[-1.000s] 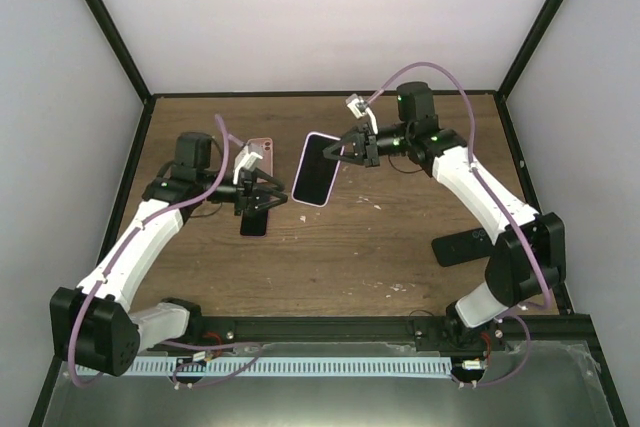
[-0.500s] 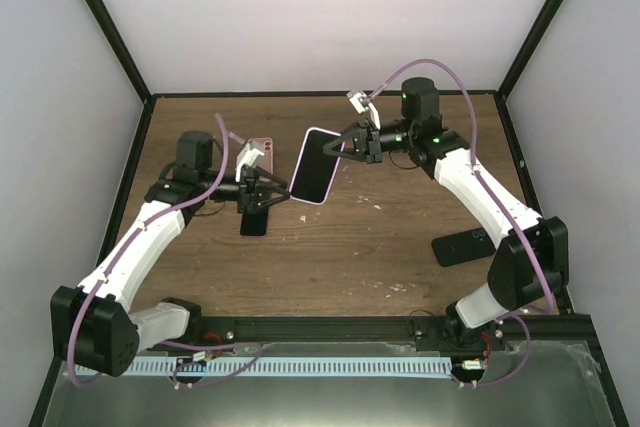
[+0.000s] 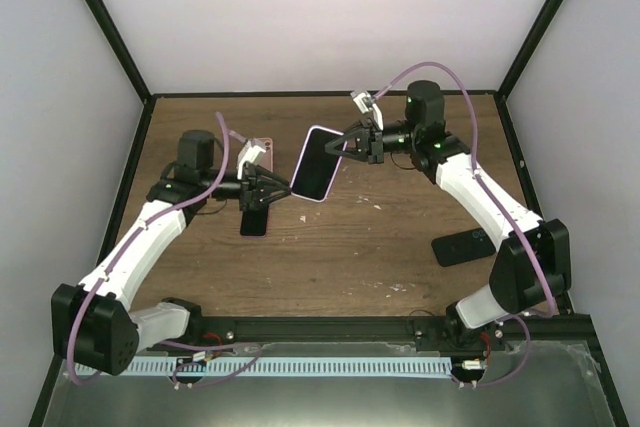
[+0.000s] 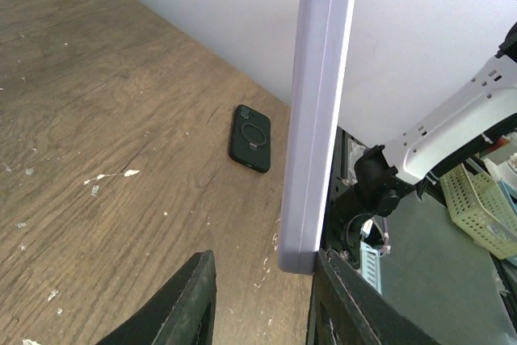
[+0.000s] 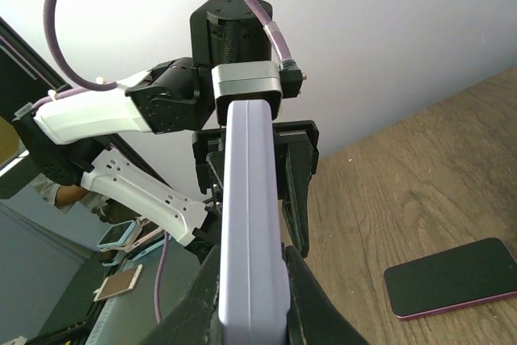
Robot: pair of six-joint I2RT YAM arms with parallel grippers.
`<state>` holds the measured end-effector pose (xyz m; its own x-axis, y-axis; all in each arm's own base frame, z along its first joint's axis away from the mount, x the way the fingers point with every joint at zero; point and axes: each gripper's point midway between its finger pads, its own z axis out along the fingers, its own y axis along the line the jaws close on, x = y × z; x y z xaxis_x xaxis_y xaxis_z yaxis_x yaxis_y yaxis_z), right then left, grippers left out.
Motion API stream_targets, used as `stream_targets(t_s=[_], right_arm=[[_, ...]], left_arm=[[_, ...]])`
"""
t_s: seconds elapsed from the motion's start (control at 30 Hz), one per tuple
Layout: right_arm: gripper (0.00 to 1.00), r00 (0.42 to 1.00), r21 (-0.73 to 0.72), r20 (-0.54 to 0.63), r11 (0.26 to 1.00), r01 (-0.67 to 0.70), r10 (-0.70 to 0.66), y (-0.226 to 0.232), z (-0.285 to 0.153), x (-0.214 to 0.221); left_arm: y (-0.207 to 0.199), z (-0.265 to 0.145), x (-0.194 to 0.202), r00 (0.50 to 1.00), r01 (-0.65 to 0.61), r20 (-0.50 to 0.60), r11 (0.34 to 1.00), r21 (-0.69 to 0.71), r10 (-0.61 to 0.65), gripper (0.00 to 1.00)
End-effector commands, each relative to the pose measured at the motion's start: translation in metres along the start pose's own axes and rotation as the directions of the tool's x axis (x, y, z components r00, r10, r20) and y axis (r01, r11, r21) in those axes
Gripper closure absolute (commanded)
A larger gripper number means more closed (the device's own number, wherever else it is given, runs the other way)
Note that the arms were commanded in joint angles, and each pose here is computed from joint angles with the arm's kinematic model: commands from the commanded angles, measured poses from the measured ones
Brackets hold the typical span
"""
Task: Take the phone out of the phone case
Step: Remove the phone case from the phone.
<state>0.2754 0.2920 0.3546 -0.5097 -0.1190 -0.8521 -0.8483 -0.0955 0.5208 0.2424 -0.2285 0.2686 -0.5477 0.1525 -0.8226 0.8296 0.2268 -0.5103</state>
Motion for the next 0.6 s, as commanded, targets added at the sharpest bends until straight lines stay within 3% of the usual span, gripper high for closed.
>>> stream_targets(t_s=[0.0, 0.37, 0.57], right_arm=[[0.99, 0.996, -0.206, -0.053, 0.977, 0.052, -0.064, 0.070, -0.003, -0.006], [0.99, 0.995, -0.236, -0.064, 0.970, 0.055, -0.072, 0.086, -0.006, -0.010], [0.99, 0.996, -0.204, -0.049, 0.977, 0.057, -0.069, 0.077, -0.004, -0.013]], left_arm=[[0.042, 0.000, 0.000, 1.000, 0.028, 0.012, 0.987, -0.157, -0.026, 0.65], [0.084, -0.002, 0.008, 0.998, 0.063, -0.006, 0.954, -0.294, -0.068, 0.68], [0.049, -0.002, -0.001, 1.000, 0.016, 0.012, 0.986, -0.165, -0.015, 0.63]])
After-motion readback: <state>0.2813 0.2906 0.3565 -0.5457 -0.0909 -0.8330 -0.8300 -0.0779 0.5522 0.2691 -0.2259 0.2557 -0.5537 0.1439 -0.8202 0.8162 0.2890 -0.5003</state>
